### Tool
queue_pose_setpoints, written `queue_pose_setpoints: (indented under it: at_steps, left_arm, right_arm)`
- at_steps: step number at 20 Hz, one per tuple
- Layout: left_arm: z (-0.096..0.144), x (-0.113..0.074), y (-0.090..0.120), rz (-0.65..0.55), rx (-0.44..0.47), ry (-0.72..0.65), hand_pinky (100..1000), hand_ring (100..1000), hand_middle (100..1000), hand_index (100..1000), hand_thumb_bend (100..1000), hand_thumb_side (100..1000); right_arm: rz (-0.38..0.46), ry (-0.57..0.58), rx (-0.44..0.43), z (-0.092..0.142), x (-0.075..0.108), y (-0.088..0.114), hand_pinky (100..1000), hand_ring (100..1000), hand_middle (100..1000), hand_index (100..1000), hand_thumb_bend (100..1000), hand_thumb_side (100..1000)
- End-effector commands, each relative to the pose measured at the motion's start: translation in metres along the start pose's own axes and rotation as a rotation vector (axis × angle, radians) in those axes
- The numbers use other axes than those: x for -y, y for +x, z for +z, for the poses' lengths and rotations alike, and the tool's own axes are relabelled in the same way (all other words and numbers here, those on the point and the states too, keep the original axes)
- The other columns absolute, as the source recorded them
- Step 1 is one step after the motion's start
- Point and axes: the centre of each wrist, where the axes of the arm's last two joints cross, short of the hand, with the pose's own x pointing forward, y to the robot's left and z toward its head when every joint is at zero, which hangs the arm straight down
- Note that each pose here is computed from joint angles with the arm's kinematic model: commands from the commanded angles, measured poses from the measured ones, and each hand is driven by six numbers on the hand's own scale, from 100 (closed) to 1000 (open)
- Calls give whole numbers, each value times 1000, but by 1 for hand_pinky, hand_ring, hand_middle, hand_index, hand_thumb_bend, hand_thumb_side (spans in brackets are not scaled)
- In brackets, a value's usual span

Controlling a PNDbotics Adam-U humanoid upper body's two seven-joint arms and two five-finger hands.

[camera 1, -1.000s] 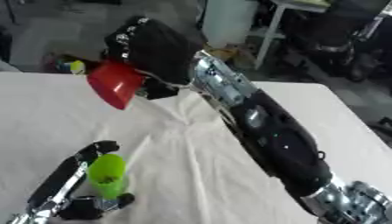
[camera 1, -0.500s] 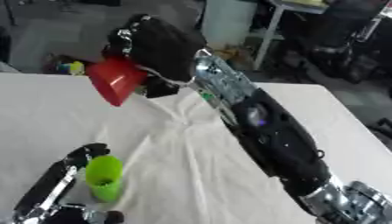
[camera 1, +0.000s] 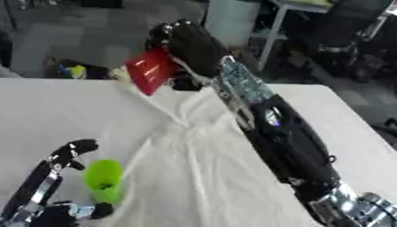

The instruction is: Pour the contents of one cup into another cup.

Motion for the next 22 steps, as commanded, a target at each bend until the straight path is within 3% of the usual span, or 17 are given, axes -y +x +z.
queue_pose_setpoints:
  at_steps: [1, 3, 8, 9, 11, 13, 15, 18, 22]
  left_arm:
    - [0, -15, 8, 34, 17, 49, 657, 939, 846, 860, 1000, 766]
    - [1, -17, 9, 63, 15, 67, 657, 939, 846, 860, 1000, 753]
    - [1, -20, 12, 83, 15, 71, 657, 939, 846, 860, 1000, 753]
    - [1, -21, 12, 86, 18, 76, 649, 927, 839, 853, 1000, 717]
    - [1, -31, 17, 104, 38, 137, 648, 927, 838, 853, 1000, 706]
    - [3, -38, 21, 120, 48, 186, 648, 927, 838, 853, 1000, 700]
    - [3, -40, 25, 137, 58, 203, 648, 928, 838, 853, 1000, 696]
    - [1, -42, 29, 150, 70, 206, 649, 929, 838, 853, 1000, 701]
    - [0, -43, 31, 157, 76, 203, 649, 930, 839, 853, 1000, 703]
  right_arm:
    - [-66, -6, -145, 20, -9, -23, 408, 139, 170, 475, 100, 100]
    - [-122, 0, -220, 32, -23, -28, 408, 139, 170, 475, 100, 100]
    - [-198, -10, -251, 36, -25, -32, 408, 139, 170, 475, 100, 100]
    - [-215, -8, -259, 37, -26, -32, 434, 147, 165, 467, 100, 100]
    - [-296, 37, -333, 51, -45, -27, 449, 154, 165, 470, 108, 100]
    - [-395, 98, -434, 71, -72, -19, 460, 158, 165, 472, 171, 100]
    - [-474, 159, -471, 89, -98, -4, 475, 169, 168, 474, 208, 168]
    - [-565, 209, -423, 98, -123, 23, 491, 182, 166, 473, 214, 198]
    - [-643, 227, -335, 102, -135, 39, 511, 204, 171, 477, 286, 274]
